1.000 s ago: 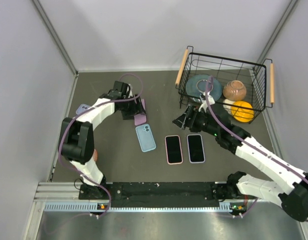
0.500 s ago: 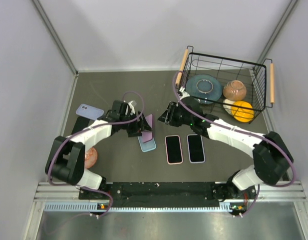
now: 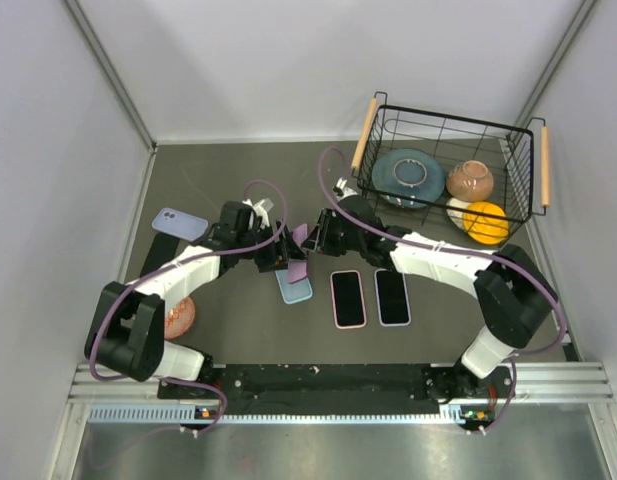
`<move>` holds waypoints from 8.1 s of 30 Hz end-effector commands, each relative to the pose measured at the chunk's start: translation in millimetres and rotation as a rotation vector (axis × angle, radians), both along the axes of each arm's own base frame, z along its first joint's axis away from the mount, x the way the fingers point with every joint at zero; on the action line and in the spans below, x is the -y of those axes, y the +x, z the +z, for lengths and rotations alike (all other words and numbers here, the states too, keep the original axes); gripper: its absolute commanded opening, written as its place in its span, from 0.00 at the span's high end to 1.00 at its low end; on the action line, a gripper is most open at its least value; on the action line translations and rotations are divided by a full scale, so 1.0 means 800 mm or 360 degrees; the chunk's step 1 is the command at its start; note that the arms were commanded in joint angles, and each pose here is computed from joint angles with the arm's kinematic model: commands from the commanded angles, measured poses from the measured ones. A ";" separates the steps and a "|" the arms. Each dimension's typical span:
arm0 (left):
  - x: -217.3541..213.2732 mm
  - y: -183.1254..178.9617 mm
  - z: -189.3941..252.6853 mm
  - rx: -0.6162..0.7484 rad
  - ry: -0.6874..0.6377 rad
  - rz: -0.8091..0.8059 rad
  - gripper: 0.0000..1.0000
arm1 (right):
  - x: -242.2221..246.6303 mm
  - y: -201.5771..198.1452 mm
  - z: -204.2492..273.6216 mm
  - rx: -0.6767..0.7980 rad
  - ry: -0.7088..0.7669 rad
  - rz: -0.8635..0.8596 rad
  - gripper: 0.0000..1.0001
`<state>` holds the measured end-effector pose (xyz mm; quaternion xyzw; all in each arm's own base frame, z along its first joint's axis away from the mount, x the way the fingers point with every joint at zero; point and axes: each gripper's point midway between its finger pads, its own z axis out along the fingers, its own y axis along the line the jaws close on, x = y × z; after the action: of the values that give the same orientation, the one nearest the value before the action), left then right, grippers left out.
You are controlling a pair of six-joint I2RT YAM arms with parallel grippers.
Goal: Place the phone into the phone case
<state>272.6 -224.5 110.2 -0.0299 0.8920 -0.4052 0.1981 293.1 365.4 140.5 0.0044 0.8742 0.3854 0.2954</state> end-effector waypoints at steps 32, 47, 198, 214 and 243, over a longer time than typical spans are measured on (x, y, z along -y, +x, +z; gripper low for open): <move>-0.184 0.021 0.014 -0.0070 0.0585 0.1081 0.14 | -0.022 -0.005 0.000 0.0150 -0.0842 0.0066 1.00; -0.133 0.040 -0.025 -0.0233 0.0328 0.0783 0.40 | -0.036 -0.006 -0.037 0.0174 -0.1045 0.0128 1.00; -0.095 0.026 -0.066 -0.0193 0.0318 0.0399 0.46 | -0.030 -0.064 -0.116 -0.0129 -0.0261 0.0336 0.19; -0.089 0.002 -0.127 -0.0499 0.0340 0.0341 0.87 | -0.060 -0.046 -0.105 -0.0189 -0.0056 0.0384 0.19; -0.051 -0.029 -0.099 -0.0557 -0.0052 0.0228 1.00 | -0.092 -0.047 -0.012 -0.0197 0.0694 0.0545 0.44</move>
<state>280.1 -160.0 33.4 -0.1837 0.9067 -0.3572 0.1284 258.1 404.5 60.5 0.0036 0.8511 0.5084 0.1307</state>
